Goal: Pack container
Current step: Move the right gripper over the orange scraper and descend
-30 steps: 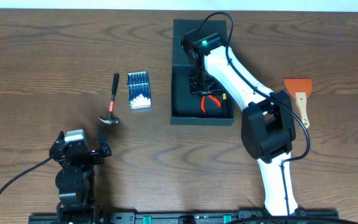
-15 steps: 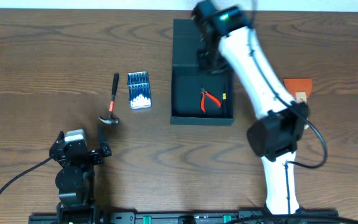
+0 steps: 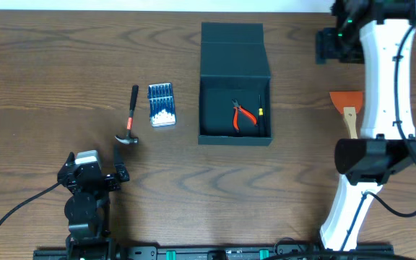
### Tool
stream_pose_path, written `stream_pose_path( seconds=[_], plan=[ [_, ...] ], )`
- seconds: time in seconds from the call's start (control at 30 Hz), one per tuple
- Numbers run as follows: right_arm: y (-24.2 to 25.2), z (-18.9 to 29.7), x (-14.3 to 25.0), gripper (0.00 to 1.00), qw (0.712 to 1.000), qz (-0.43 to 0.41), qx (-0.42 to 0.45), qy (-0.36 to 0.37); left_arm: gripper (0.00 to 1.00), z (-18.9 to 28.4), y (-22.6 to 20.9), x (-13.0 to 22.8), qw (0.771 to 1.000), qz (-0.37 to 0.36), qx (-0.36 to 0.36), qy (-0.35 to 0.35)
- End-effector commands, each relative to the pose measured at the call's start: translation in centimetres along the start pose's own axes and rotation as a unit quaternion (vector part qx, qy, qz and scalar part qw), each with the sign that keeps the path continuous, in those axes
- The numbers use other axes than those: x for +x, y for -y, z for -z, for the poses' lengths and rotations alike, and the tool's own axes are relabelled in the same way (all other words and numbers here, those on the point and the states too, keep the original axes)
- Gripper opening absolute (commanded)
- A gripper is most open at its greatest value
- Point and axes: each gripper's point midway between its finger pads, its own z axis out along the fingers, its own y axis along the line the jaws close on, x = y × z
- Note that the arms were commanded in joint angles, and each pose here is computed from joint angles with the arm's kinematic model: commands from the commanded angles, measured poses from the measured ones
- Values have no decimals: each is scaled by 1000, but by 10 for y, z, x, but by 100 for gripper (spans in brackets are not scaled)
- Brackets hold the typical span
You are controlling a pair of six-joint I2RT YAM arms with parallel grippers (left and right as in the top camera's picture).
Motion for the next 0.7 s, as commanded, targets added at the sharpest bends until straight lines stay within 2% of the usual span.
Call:
stream_pose_path(
  seconds=[0.0, 0.1, 0.37, 0.67],
  plan=[
    [27, 7, 0, 77, 999, 30, 9, 9, 99, -1, -3, 18, 1000, -7, -10, -27],
    [37, 5, -1, 77, 998, 50, -31, 15, 99, -1, -3, 18, 1000, -7, -10, -27],
    [55, 16, -13, 76, 980, 25, -181, 81, 99, -1, -3, 18, 1000, -7, -10, -27],
    [88, 14, 5, 75, 982, 36, -173, 70, 99, -1, -3, 18, 1000, -7, -10, -27]
  ],
)
